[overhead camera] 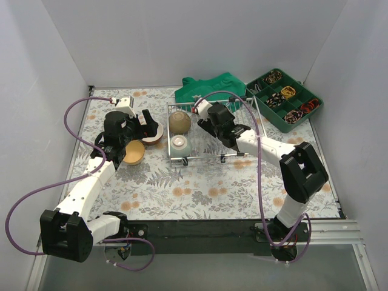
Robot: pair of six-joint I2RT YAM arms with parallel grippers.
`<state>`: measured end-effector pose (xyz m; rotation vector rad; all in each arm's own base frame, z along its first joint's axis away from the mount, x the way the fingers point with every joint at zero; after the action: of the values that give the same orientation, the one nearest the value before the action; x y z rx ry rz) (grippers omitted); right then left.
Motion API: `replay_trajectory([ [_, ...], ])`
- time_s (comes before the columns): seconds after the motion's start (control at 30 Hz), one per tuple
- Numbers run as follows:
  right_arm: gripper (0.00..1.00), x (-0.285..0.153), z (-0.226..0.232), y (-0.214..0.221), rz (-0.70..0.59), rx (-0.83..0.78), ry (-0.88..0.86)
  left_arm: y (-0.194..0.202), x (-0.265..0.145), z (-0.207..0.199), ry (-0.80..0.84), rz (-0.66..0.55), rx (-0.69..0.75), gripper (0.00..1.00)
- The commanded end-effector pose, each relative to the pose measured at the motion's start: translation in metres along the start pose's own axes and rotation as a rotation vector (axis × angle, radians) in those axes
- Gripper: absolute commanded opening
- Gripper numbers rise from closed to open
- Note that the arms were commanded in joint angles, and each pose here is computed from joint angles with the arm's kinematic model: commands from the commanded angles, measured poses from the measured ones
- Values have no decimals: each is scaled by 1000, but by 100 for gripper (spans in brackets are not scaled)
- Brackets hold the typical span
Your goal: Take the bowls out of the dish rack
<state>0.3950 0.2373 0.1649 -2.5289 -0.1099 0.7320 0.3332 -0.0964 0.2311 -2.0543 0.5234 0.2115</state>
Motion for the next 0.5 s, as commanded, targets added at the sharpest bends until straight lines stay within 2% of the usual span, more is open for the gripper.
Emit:
replay_trajectory([
  [0.0,27,-26,-52,-37,-119,190,94,-3,-6,-6,30,-20,6,98],
  [0.17,27,-31,-54,-34,-117,287,43,-2,-6,-6,33,-13,4,98],
  [0.47,26,-45,-61,-39,-201,495,-73,0,-5,-9,50,-3,-3,98],
])
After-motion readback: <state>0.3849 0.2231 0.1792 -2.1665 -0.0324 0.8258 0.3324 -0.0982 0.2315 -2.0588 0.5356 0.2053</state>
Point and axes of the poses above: each gripper's point midway between its finger pads, its own x axis out along the fingers, its own z axis along the line the jaws close on, y = z × x, the point moved 3 cm from there along -x, back along the fingers, and after that the axes turned 14 degrees about -x, right-handed, at the moved point
